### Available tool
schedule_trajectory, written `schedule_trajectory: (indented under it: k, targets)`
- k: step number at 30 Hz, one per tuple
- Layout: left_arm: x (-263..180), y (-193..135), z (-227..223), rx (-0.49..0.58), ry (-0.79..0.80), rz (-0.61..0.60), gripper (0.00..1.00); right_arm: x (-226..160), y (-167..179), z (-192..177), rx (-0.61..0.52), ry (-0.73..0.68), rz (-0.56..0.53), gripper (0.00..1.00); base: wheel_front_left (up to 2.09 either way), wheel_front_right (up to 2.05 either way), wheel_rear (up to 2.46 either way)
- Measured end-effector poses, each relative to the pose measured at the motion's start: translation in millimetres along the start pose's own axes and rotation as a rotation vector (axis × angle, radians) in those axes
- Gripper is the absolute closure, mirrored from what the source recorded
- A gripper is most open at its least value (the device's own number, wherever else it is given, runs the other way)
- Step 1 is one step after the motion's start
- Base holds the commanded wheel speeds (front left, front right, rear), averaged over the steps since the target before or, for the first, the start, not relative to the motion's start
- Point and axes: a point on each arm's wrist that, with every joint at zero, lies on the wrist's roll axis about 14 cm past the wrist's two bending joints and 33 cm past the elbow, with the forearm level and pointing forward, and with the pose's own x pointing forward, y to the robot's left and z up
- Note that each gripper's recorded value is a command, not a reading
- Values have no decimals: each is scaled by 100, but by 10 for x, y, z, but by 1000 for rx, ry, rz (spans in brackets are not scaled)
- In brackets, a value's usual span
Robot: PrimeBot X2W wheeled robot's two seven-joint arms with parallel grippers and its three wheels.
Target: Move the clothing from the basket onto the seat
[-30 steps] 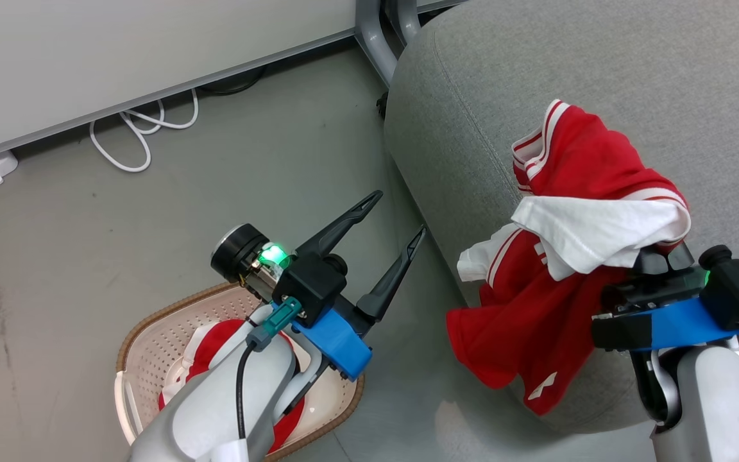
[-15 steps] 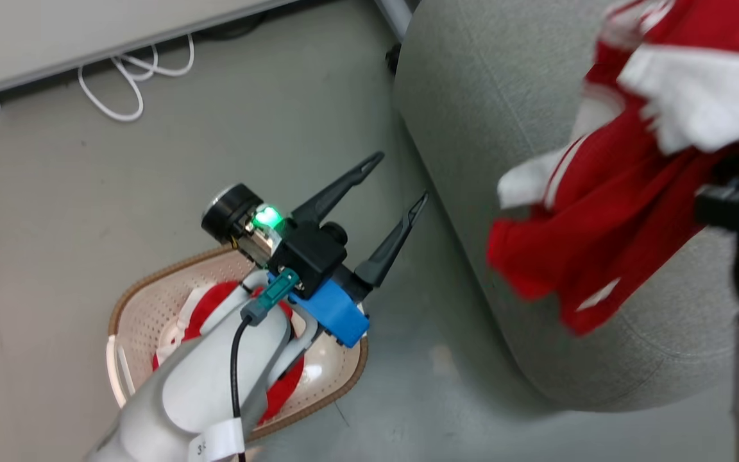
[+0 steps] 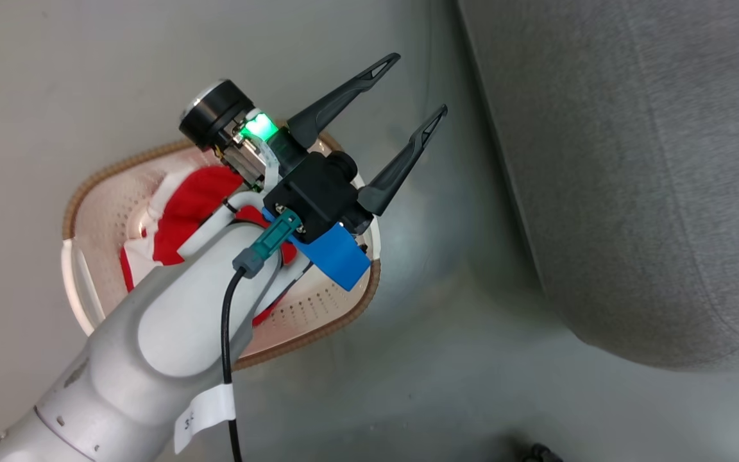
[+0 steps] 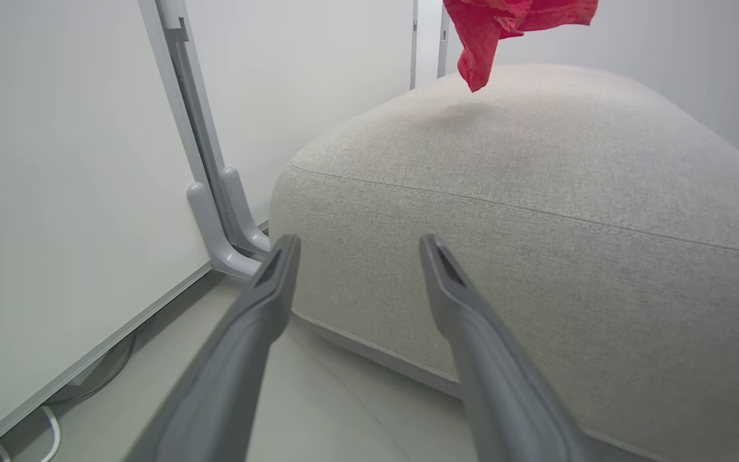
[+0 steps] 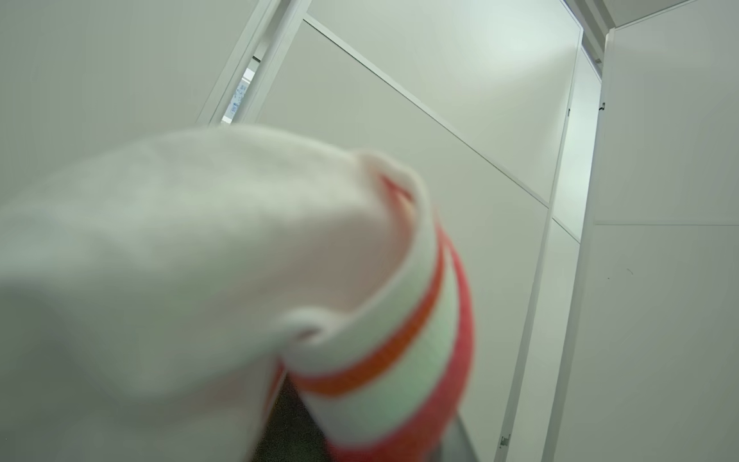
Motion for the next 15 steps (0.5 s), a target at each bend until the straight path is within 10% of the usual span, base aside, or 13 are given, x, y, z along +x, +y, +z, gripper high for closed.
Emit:
schedule_trajectory:
  k: [15]
  targets:
    - [13, 76, -618, -67, 55, -18, 0, -1419, 493, -1991, 53, 602, 33, 100, 0, 0, 0]
